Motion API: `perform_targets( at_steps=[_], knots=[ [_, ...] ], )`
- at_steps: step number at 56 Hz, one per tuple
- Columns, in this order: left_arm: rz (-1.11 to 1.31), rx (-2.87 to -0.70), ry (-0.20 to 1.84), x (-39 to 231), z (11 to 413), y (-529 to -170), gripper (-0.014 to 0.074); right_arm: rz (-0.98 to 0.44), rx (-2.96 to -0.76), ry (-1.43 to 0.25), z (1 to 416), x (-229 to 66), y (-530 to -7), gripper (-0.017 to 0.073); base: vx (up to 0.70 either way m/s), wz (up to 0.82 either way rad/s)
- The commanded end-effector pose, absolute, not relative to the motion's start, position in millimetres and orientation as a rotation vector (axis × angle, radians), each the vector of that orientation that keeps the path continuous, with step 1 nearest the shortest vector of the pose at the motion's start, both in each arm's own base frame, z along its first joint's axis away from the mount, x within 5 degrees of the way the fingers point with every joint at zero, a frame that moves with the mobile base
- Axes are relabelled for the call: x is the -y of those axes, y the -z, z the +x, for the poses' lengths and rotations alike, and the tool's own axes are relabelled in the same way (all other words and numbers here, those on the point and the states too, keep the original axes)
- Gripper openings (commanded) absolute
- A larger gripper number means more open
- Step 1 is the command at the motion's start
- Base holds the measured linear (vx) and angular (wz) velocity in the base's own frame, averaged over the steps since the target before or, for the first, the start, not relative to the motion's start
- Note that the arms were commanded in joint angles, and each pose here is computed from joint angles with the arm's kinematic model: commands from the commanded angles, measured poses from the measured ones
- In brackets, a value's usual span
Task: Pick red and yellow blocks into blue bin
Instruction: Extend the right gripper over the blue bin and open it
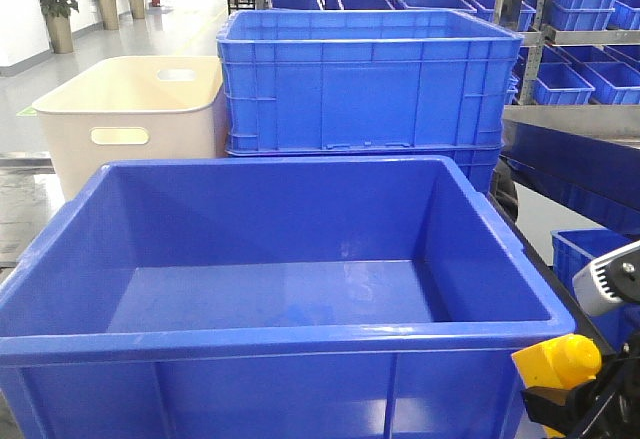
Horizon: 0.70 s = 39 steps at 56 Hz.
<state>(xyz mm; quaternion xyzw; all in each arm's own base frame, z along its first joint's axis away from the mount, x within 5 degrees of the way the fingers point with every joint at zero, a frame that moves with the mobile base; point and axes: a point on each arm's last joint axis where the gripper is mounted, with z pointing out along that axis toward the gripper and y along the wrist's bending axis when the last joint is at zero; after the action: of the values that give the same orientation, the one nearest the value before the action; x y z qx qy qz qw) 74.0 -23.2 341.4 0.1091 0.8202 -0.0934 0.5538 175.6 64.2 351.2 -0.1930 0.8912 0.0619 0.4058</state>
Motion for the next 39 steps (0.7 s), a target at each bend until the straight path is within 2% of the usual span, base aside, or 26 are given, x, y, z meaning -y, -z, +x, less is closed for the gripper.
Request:
perform_targets(
  at_steps=[1,23,32,39],
  knots=[
    [0.237,-1.843,0.245,24,77,-356,0.0224,-0.471,-2.129,-0.151,178,-64,-368,0.0307,0.0,0.0],
    [0.237,-1.843,0.245,24,77,-356,0.0224,-0.464,-2.157,-0.184,175,-65,-370,0.0307,0.0,0.0],
    [0.237,-1.843,0.245,24,77,-356,0.0224,-0.431,-2.069,-0.269,158,-63,-403,0.0307,0.0,0.0],
    [0.237,-1.843,0.245,24,77,-356,0.0224,-0.434,-1.948,-0.273,152,-62,-432,0.0307,0.0,0.0]
  ],
)
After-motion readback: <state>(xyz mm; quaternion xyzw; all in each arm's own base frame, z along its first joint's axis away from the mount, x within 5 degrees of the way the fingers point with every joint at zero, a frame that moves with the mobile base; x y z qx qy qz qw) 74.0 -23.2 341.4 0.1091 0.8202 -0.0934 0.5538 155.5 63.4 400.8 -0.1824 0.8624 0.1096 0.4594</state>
